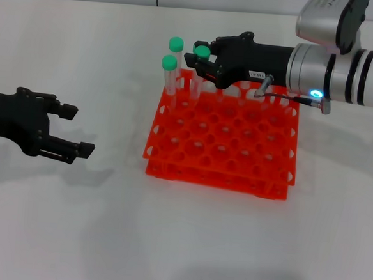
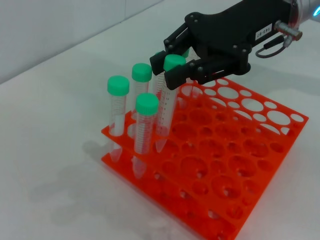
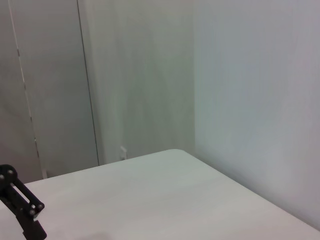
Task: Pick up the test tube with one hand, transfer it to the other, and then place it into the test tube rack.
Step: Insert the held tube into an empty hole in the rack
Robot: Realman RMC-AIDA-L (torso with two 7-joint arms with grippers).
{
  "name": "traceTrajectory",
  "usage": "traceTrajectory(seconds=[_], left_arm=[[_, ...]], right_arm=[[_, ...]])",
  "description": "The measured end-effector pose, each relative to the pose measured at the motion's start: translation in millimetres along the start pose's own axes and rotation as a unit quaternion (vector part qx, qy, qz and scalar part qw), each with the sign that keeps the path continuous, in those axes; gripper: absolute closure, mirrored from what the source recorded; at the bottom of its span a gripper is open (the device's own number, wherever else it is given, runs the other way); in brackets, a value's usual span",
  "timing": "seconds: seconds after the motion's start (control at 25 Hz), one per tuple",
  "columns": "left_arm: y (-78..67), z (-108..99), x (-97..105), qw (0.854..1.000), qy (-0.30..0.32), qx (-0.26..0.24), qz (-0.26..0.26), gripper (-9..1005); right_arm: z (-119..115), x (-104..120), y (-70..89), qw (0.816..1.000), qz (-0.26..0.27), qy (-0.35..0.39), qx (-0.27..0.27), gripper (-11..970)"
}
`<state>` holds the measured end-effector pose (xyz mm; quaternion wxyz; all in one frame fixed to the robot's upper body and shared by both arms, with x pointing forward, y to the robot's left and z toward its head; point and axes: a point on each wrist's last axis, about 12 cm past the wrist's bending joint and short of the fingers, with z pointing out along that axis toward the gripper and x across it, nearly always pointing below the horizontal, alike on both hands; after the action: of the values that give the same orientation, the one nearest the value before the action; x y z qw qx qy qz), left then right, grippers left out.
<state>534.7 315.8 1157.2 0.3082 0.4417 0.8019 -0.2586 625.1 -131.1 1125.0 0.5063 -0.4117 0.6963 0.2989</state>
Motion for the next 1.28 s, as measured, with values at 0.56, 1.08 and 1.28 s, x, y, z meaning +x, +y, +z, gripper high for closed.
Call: traceTrajectory(seconds=[0.56, 1.08, 1.28], left_arm=[[0.4, 0.2, 0.1, 1.000, 0.000, -0.001, 0.000, 112], [0.8, 0.1, 0.3, 1.000, -0.001, -0.004, 0.001, 112], [0.9, -1.2, 1.9, 1.000, -0.004, -0.005, 0.002, 112]], right_arm=[[0.1, -0.3, 0.4, 1.000, -0.003, 0.000, -0.002, 638], [-2.1, -3.2, 3.9, 1.000, -0.011, -0.008, -0.016, 395], [-13.4, -5.7, 8.1, 0.999, -0.018, -0.028, -0.022, 347]])
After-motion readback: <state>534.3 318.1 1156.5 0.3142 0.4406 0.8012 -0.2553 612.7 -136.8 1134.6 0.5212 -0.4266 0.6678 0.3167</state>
